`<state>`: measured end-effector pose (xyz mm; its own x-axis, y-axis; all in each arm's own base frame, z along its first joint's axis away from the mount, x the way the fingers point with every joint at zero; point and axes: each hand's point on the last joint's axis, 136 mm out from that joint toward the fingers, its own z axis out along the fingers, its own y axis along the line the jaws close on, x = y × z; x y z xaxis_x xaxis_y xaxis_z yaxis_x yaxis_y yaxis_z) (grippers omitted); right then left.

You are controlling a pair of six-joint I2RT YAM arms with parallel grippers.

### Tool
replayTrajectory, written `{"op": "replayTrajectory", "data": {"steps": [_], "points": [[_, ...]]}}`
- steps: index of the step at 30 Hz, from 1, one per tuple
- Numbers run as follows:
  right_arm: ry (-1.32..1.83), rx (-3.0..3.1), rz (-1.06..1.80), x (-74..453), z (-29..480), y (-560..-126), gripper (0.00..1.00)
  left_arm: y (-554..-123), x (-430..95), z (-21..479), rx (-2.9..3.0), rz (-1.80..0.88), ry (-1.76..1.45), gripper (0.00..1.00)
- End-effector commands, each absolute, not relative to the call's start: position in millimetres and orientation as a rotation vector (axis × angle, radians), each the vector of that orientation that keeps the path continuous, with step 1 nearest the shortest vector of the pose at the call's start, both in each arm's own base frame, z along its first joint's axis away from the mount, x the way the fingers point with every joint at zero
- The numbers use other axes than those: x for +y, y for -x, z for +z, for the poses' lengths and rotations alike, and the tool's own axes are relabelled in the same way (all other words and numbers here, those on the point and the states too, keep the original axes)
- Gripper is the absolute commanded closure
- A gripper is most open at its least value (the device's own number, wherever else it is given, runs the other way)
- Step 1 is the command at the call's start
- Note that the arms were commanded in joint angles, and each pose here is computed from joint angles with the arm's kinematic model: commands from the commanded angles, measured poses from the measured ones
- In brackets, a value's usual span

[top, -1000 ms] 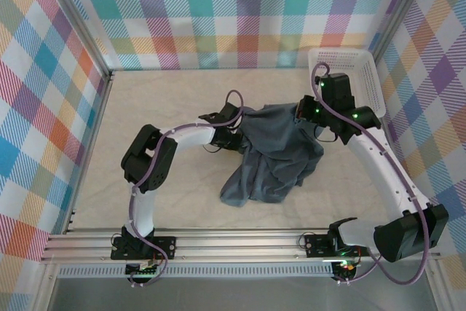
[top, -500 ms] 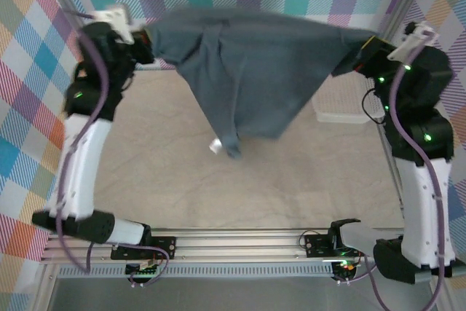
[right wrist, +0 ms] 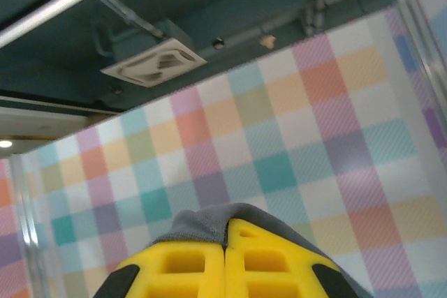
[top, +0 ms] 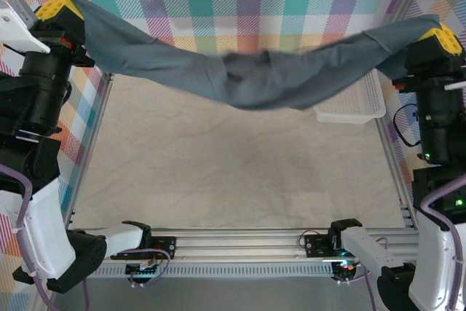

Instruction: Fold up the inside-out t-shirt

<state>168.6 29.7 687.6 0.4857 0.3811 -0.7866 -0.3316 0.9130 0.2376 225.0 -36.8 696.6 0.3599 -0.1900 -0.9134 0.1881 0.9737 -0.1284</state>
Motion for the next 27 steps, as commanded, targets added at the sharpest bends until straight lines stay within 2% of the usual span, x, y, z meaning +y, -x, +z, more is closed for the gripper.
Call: {"op": "replayTrajectory", "data": {"steps": [1,5,9,12,14,16,17,18,19,20,21,24,27], "points": [[0.035,0.878,0.450,40,713,-151,1.00,-217,-31,712,1.118,-0.235,0.024,1.00],[-0.029,1.050,0.464,43,686,-209,1.00,-264,-38,682,1.248,-0.206,0.032,1.00],[-0.108,1.321,0.473,53,626,-296,1.00,-335,-43,631,1.429,-0.130,0.048,1.00],[-0.164,1.536,0.378,54,548,-379,1.00,-414,-37,562,1.615,-0.089,0.097,1.00],[-0.189,1.700,0.290,54,476,-434,1.00,-473,-29,492,1.767,-0.102,0.149,1.00],[-0.183,1.822,0.273,61,414,-469,1.00,-515,-22,430,1.862,-0.112,0.201,1.00],[-0.154,1.880,0.293,70,385,-484,0.92,-532,-20,402,1.904,-0.124,0.221,1.00],[-0.122,1.934,0.314,78,360,-496,0.74,-548,-18,375,1.949,-0.149,0.244,0.89],[-0.100,1.980,0.334,84,346,-504,0.61,-562,-18,355,1.990,-0.185,0.261,0.70],[-0.081,2.039,0.348,90,333,-510,0.54,-570,-18,343,2.020,-0.217,0.268,0.55],[-0.051,2.107,0.371,97,324,-514,0.48,-578,-20,337,2.035,-0.251,0.265,0.45],[0.029,2.216,0.424,110,318,-507,0.42,-577,-29,342,2.034,-0.324,0.248,0.26],[0.053,2.284,0.501,118,313,-479,0.40,-553,-49,361,2.024,-0.464,0.191,0.19]]}}
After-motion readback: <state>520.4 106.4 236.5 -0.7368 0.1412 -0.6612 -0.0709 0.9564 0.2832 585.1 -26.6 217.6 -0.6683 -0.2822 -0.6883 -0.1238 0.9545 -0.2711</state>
